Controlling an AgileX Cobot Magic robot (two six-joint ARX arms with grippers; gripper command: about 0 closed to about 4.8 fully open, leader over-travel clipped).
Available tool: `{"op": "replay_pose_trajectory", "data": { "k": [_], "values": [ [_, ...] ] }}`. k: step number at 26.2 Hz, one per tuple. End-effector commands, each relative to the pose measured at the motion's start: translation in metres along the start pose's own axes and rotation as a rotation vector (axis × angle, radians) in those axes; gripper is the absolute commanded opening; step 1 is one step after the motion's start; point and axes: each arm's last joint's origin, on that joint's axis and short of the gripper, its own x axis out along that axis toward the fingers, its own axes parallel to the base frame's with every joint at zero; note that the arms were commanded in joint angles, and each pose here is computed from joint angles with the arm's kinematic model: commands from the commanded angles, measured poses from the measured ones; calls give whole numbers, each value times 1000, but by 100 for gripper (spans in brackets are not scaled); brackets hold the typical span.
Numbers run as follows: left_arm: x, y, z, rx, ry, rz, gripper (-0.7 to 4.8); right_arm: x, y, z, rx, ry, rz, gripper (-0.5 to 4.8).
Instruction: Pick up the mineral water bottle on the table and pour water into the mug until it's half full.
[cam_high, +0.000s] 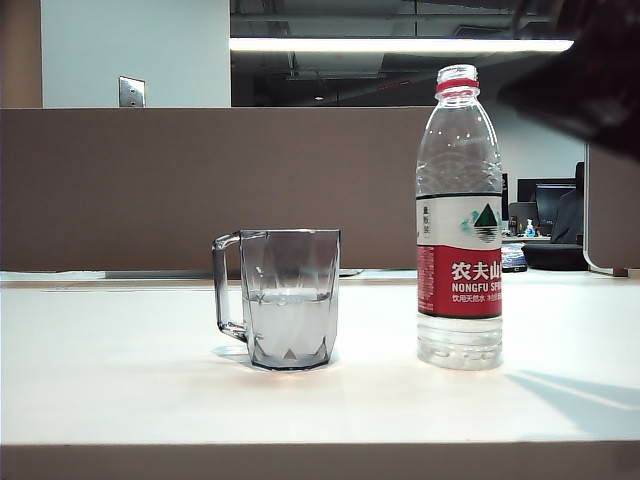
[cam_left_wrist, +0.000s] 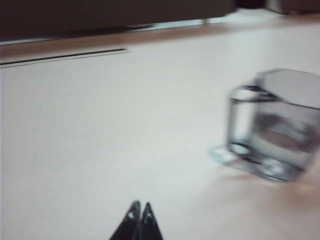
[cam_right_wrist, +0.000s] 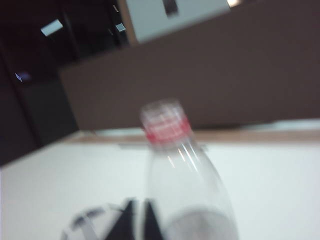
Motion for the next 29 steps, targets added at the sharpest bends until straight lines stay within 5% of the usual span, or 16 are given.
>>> {"op": "replay_pose_trajectory", "data": {
  "k": [1,8,15,21,29],
  "values": [
    [-3,11,4,-13,-46,106,-5,-5,5,17,58,-111,99,-8],
    [-10,22,11,-19,-134,223,-5,-15,10,38,111,-227,160,-9],
    [-12,27,10,-24,-133,284,-5,-25,9,54,129,-312,61,-9],
    [-14,35,10,-30,-132,363,-5,-34,11,71,64,-229,-11,-9],
    [-15,37,10,-33,-131,391,-5,-65,6,93,-70,-138,-281,-8]
  ]
}}
